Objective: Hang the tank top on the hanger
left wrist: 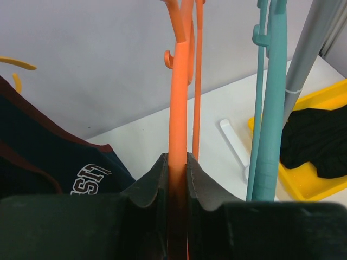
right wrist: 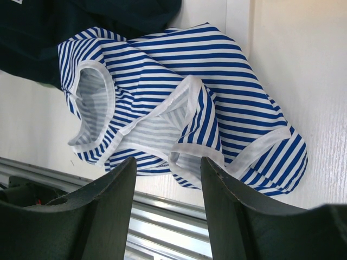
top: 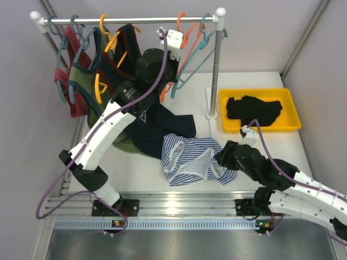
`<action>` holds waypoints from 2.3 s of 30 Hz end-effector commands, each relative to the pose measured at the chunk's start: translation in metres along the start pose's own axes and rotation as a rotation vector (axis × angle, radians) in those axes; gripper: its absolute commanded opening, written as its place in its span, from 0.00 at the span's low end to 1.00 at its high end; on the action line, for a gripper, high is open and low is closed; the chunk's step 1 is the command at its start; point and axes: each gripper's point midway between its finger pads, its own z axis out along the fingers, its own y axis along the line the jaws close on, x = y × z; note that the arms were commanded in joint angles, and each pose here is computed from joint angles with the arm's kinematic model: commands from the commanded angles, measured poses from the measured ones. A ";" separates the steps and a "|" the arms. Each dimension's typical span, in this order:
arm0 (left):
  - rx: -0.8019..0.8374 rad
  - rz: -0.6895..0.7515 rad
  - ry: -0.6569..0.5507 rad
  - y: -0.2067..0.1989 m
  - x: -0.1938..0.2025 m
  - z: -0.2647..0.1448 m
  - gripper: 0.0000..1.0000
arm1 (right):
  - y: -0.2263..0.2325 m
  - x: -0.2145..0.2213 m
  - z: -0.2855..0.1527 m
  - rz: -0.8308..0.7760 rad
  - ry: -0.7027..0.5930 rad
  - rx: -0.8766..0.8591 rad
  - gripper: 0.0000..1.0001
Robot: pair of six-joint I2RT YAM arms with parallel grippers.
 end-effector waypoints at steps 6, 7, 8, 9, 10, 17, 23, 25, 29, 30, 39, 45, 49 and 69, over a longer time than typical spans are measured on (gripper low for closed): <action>-0.052 0.001 -0.097 0.018 -0.030 -0.012 0.00 | 0.004 -0.006 -0.001 0.021 -0.023 -0.014 0.50; -0.054 0.003 -0.106 0.019 -0.031 -0.014 0.00 | 0.004 -0.006 -0.001 0.019 -0.024 -0.015 0.50; -0.059 0.006 -0.122 0.021 -0.034 -0.015 0.00 | 0.004 -0.007 -0.001 0.019 -0.024 -0.013 0.50; -0.065 -0.002 -0.154 0.022 -0.042 -0.016 0.00 | 0.003 -0.006 -0.001 0.016 -0.024 -0.010 0.49; -0.065 0.000 -0.170 0.024 -0.045 -0.019 0.00 | 0.003 -0.007 -0.001 0.013 -0.025 -0.009 0.49; -0.077 0.019 -0.261 0.031 -0.065 -0.029 0.00 | 0.001 -0.007 -0.001 0.007 -0.028 0.000 0.49; -0.077 0.031 -0.263 0.032 -0.063 -0.032 0.00 | 0.002 -0.006 0.000 0.002 -0.023 0.000 0.49; -0.076 0.032 -0.262 0.033 -0.062 -0.035 0.00 | 0.001 -0.006 0.000 0.000 -0.024 0.000 0.50; -0.070 0.036 -0.254 0.035 -0.053 -0.041 0.00 | 0.002 -0.007 0.000 -0.005 -0.024 0.000 0.50; -0.068 0.035 -0.261 0.036 -0.054 -0.045 0.00 | 0.002 -0.007 0.000 -0.005 -0.024 -0.001 0.50; -0.068 0.047 -0.259 0.044 -0.039 -0.065 0.00 | 0.003 -0.005 0.003 -0.011 -0.018 -0.001 0.50; -0.074 0.051 -0.256 0.052 -0.034 -0.080 0.00 | 0.002 -0.005 0.003 -0.014 -0.020 0.006 0.50; -0.075 0.079 -0.175 0.058 -0.008 -0.093 0.00 | 0.001 -0.009 0.001 -0.022 -0.029 0.015 0.50; 0.346 -0.033 0.221 0.016 0.148 -0.203 0.00 | 0.012 0.024 0.018 -0.014 0.111 -0.001 0.44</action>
